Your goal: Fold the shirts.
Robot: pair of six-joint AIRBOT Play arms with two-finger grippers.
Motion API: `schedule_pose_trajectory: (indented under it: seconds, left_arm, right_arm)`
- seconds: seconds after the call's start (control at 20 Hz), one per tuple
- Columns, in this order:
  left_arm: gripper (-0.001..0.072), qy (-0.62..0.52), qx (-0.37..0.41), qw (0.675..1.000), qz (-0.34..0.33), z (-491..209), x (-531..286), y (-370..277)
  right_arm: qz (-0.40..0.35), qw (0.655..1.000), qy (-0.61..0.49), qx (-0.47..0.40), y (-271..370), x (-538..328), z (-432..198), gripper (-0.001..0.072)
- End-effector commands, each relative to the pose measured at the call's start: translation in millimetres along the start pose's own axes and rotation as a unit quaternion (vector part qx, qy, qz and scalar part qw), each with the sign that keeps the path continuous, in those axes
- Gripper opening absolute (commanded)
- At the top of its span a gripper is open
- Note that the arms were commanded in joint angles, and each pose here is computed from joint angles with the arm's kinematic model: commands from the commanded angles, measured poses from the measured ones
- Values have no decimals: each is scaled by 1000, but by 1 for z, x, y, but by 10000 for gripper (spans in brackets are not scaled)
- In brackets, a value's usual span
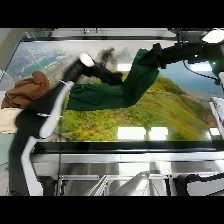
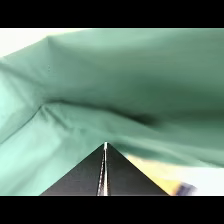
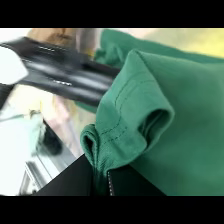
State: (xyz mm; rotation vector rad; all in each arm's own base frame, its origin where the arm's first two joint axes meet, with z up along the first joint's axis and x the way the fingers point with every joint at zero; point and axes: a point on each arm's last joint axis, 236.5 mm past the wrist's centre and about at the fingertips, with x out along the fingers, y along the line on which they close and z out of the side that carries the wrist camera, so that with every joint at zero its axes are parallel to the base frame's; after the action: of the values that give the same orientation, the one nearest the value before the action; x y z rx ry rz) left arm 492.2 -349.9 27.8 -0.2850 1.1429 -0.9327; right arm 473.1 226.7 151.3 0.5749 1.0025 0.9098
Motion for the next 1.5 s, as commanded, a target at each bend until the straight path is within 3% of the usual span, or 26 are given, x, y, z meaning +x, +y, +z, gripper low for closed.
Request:
schedule_pose_trajectory:
  seconds: [0.0, 0.2, 0.4, 0.45, 0.5, 0.55, 0.65, 0.7, 0.75, 0.85, 1.05, 1.1, 1.15, 1.45]
  left_arm:
    - [17, -55, 22, 998, 17, 16, -152, -17]
    - [18, -204, 6, 974, 102, 19, -318, -3]
    - [19, -252, -13, 955, 153, -3, -382, 19]
    - [19, -247, -26, 956, 155, -11, -384, 26]
    - [19, -242, -30, 957, 157, -18, -382, 34]
    - [19, -234, -40, 959, 156, -25, -379, 42]
    - [19, -216, -51, 963, 152, -37, -368, 54]
    - [19, -210, -51, 965, 150, -41, -363, 58]
    - [19, -204, -55, 966, 147, -44, -359, 61]
    - [19, -198, -55, 968, 146, -48, -354, 64]
    - [19, -192, -55, 970, 142, -50, -352, 62]
    - [19, -187, -53, 971, 139, -51, -349, 60]
    - [19, -184, -51, 972, 137, -51, -347, 58]
    - [19, -168, -30, 978, 123, -47, -327, 40]
  right_arm:
    - [6, 999, -39, -8, 26, 46, 13, 26]
    - [20, 995, -96, -12, 56, 168, 6, 26]
    - [36, 988, -149, -10, 69, 294, -38, 27]
    - [41, 989, -139, -8, 68, 319, -56, 186]
    - [51, 991, -127, 3, 68, 333, -69, 469]
    - [58, 991, -118, 13, 69, 337, -75, 602]
    - [75, 991, -113, -3, 79, 325, -68, 575]
    - [93, 990, -108, -14, 88, 312, -60, 356]
    - [111, 989, -98, -28, 97, 293, -50, 28]
    - [113, 988, -85, -57, 94, 248, -26, 24]
    - [-14, 999, -30, 7, -5, 152, 5, 37]
    - [-34, 999, -13, 30, -32, 134, 4, 284]
    - [-54, 997, 4, 51, -60, 121, -1, 588]
    - [-105, 986, 54, 122, -161, 134, -37, 659]
